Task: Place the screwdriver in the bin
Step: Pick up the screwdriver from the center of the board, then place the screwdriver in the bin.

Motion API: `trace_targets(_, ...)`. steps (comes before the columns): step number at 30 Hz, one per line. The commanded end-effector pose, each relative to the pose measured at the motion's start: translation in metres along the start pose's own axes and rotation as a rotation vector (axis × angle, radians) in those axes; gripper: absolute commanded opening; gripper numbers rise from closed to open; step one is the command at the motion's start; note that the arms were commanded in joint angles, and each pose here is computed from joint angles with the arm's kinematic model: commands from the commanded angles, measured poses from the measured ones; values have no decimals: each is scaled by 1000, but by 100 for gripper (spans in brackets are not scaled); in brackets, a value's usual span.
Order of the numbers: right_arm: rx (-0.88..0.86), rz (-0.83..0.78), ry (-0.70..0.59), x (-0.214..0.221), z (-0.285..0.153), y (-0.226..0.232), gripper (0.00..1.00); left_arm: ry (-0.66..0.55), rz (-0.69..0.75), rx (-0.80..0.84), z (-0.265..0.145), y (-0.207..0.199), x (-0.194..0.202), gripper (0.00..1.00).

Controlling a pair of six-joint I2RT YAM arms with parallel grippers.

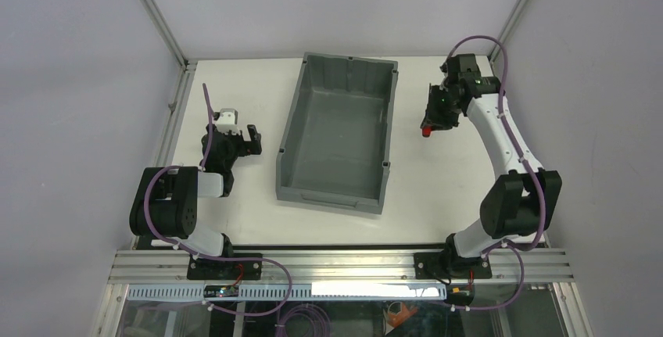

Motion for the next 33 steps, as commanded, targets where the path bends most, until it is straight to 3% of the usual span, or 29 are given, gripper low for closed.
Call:
trace_targets(1,-146,12,-78,-11,-44,25,9,-52,-5,31,-2,-6,-13,99)
trace_targets(9,-275,48,-117,-20,-82,50,9,-52,-6,31,-2,-6,-13,99)
trace_targets(19,-294,47,-128,-24,-103,93,9,-52,-5,31,-2,-6,-13,99)
trace_targets(33,-197,-35,-97,-14,-79,181,8,-52,-5,32,-2,-6,-13,99)
Point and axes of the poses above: each gripper's point midway between its finger pads, its own z axis out along the fingers, its own y axis along the line the jaws close on, x = y × z, the point moved 4 cm from there along -z, back along the fingers, and after that the axes turned 2 degrees about -z, right-handed, at the moved point
